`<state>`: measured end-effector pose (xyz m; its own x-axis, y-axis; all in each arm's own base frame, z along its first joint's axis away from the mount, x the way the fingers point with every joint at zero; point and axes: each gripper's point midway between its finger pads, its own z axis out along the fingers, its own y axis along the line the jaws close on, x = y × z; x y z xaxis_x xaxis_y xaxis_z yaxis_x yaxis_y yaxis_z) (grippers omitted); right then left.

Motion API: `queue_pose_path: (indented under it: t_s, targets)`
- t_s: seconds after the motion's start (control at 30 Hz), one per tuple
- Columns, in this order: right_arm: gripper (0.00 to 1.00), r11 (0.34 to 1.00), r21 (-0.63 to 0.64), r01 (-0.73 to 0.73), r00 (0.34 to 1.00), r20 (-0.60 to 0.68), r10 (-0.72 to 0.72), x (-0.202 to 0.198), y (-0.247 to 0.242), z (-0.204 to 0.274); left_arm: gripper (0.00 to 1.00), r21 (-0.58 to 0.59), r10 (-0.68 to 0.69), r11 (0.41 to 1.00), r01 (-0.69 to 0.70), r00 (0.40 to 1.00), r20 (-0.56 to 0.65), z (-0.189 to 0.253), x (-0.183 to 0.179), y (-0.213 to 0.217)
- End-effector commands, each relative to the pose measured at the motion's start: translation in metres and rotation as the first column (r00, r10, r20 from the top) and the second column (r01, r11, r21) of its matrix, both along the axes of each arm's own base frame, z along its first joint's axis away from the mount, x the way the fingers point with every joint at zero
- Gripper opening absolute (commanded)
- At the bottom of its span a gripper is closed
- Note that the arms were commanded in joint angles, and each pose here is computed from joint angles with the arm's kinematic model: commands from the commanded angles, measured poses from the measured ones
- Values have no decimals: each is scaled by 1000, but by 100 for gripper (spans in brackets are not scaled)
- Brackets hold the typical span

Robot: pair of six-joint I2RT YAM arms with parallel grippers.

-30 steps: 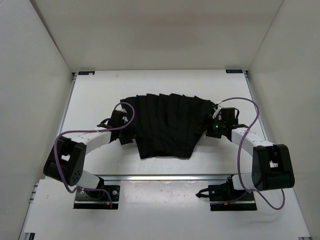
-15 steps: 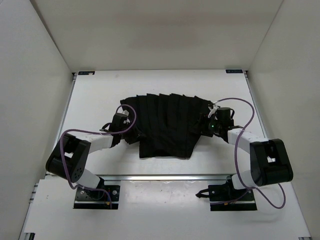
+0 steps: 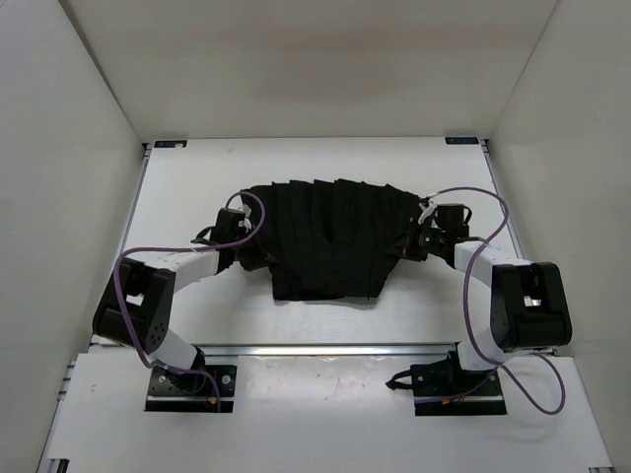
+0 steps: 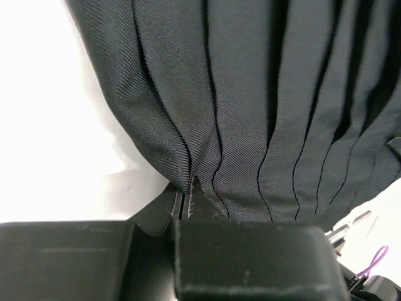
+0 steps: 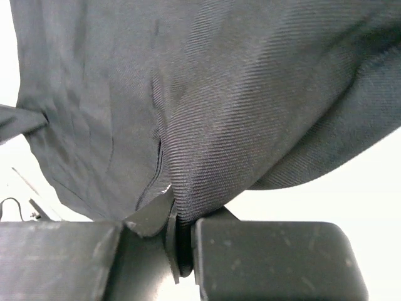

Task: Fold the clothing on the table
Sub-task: Flatten the skirt out

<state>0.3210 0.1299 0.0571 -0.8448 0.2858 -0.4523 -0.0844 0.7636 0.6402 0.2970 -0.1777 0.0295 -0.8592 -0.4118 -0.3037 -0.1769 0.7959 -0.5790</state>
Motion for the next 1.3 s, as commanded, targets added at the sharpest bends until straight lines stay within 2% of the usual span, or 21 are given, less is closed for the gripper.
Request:
queue_pose_path:
  t_s: [0.0, 0.17, 0.23, 0.27, 0.3, 0.33, 0.37, 0.43, 0.47, 0.57, 0.7, 0.93, 1.0, 1.17, 1.27]
  targets:
    - [0, 997, -70, 44, 996, 79, -38, 14, -27, 14, 0, 147, 7, 989, -10, 1000, 21, 1, 11, 36]
    - [0, 996, -70, 61, 998, 14, -60, 8, -42, -3, 0, 152, 10, 988, -12, 1000, 16, -2, 20, 42]
    - [18, 998, -54, 42, 999, -15, -43, 4, -36, -8, 4, 134, -25, 991, 28, 999, -24, -11, 14, 35]
    - [35, 998, -50, 28, 999, -14, -29, 3, -31, -6, 9, 122, -45, 991, 48, 998, -32, -11, 12, 29]
    - [45, 998, -51, 25, 1000, -5, -26, 4, -29, -4, 21, 114, -47, 992, 51, 998, -35, -12, 11, 25]
    - [60, 999, -49, 12, 1000, 11, -12, 4, -25, 0, 32, 101, -55, 993, 58, 998, -28, -7, 11, 20]
    - [65, 999, -48, -9, 1000, 7, 10, 1, -15, 0, 39, 96, -66, 993, 69, 997, -33, -8, 7, 16]
    - [72, 999, -40, -27, 999, 37, 29, -3, -4, 10, 64, 78, -73, 994, 75, 997, -37, -3, 3, 12]
    - [74, 999, -35, -41, 998, 40, 43, -8, 2, 13, 72, 66, -79, 994, 81, 996, -36, -1, -3, 9]
    - [75, 998, -12, -69, 997, 33, 69, -29, 19, 15, 83, 51, -85, 995, 86, 996, -16, 10, -13, 7]
    - [69, 995, -8, -98, 995, -10, 98, -61, 36, 1, 84, 2, -80, 997, 80, 996, -25, 14, -40, 9]
    - [63, 993, -29, -112, 993, -50, 110, -86, 46, -19, 78, -21, -88, 996, 87, 993, -75, -6, -83, 5]
    - [63, 993, -22, -116, 993, -25, 116, -81, 49, -19, 74, -56, -94, 994, 90, 993, -68, -5, -85, -1]
    - [58, 987, 4, -163, 986, -29, 163, -70, 66, -19, 68, -10, -65, 998, 64, 996, -53, -13, -78, 0]
    - [56, 979, 4, -201, 978, -54, 201, -72, 79, -25, 68, 1, -29, 1000, 29, 999, -37, -16, -73, 5]
